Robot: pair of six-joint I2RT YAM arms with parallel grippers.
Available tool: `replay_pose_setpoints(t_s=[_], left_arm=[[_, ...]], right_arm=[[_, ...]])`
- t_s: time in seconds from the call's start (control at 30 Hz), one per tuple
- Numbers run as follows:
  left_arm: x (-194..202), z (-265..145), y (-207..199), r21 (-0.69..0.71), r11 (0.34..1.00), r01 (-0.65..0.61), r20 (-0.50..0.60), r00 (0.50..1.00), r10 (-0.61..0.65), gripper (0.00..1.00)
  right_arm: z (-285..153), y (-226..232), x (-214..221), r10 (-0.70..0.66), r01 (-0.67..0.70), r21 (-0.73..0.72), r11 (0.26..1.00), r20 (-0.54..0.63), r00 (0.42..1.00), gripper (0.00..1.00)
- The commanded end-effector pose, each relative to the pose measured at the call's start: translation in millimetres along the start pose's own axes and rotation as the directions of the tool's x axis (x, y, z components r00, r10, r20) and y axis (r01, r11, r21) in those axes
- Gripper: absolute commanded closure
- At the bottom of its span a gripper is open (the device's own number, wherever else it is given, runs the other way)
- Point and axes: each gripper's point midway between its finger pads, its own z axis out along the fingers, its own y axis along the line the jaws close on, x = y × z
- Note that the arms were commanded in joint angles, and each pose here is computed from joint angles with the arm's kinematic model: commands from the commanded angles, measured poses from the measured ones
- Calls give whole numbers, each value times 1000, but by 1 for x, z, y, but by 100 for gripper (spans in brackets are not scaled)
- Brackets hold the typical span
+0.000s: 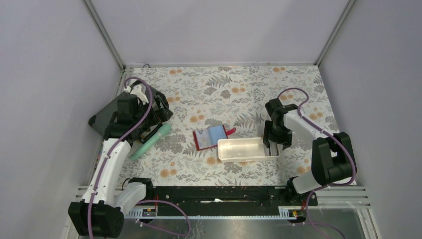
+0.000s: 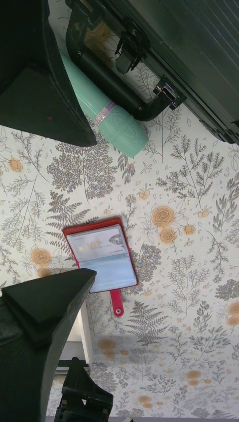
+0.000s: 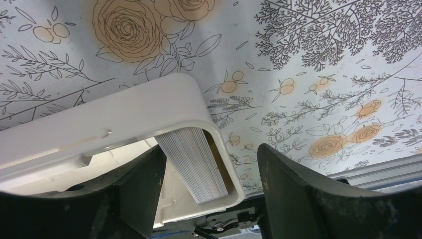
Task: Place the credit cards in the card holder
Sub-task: Pick up the credit card from the storage box.
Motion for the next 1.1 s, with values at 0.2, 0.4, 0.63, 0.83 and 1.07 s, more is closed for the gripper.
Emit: replay_pose_setpoints(t_s=[0.2,0.4,0.63,0.83,1.07], left_arm=[[-11,-4,-6,28,1000,-14,55,998,13,1],[-11,-5,-6,30,999,-15,56,998,13,1],[-10,-4,-6,30,999,-14,54,998,12,1],[-9,-4,-6,31,999,-13,51,999,11,1],[-9,-3,-6,34,999,-12,51,999,10,1]], right_arm=[[-14,-8,-8,10,-11,42,999,30,999,33],[-21,-12,-16,0,-3,70,998,53,999,36],[-23,-12,-17,-3,-1,67,998,57,998,47],[-25,-12,-16,-3,0,65,998,58,998,55],[-29,-16,-19,-13,7,89,996,66,998,56]])
